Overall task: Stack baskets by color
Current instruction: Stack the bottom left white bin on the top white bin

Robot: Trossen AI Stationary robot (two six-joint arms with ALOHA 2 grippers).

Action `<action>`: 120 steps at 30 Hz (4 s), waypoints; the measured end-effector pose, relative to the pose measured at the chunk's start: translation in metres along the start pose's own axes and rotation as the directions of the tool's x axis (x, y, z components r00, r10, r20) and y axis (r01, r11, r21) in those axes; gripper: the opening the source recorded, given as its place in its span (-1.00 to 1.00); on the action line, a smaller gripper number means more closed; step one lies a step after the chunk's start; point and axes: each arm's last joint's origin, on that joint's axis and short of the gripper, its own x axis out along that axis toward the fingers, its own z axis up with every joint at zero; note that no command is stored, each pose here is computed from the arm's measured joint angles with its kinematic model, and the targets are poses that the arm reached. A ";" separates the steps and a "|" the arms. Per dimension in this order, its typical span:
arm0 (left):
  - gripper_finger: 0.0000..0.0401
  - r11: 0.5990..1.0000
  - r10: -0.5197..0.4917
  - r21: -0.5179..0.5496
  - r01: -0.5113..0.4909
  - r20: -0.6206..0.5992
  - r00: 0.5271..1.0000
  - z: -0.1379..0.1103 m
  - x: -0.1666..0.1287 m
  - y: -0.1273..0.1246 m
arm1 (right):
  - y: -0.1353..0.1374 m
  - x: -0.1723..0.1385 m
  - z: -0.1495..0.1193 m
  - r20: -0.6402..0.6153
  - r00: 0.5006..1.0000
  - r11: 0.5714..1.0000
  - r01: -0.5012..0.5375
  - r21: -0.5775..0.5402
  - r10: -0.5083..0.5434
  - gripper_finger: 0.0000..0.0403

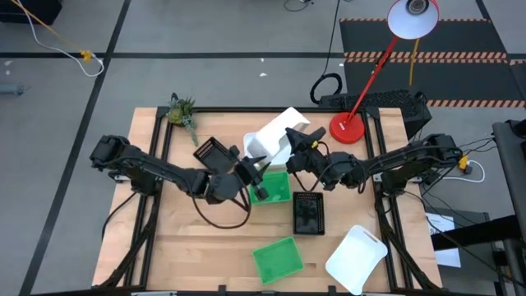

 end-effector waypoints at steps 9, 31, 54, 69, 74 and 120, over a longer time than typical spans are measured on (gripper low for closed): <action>-0.79 0.998 0.012 0.068 -0.012 -0.003 1.000 0.002 0.001 0.005 | 0.011 -0.002 -0.003 -0.024 0.997 0.996 -0.070 0.047 0.071 -0.89; -1.00 0.871 -0.377 0.273 0.408 -0.159 0.912 0.024 -0.043 0.095 | 0.010 -0.069 0.041 0.340 0.931 0.861 -0.279 0.425 0.134 0.16; -1.00 0.664 -0.711 0.000 0.748 -0.309 0.631 0.002 -0.028 0.128 | 0.022 -0.079 0.051 0.580 0.682 0.841 -0.541 -0.010 0.446 -0.12; -1.00 0.578 -0.803 -0.429 0.694 -0.449 0.392 -0.022 -0.022 0.095 | 0.042 -0.073 0.053 0.763 0.331 0.657 -0.737 -0.159 0.556 -0.17; -1.00 0.547 -0.824 -0.518 0.657 -0.473 0.313 -0.025 -0.029 0.075 | 0.064 -0.073 0.056 0.755 0.293 0.649 -0.727 -0.224 0.587 -0.19; -0.95 0.508 -0.859 -0.721 0.471 -0.463 0.218 -0.038 -0.017 0.044 | 0.128 -0.049 0.089 0.610 0.211 0.568 -0.670 -0.478 0.764 -0.76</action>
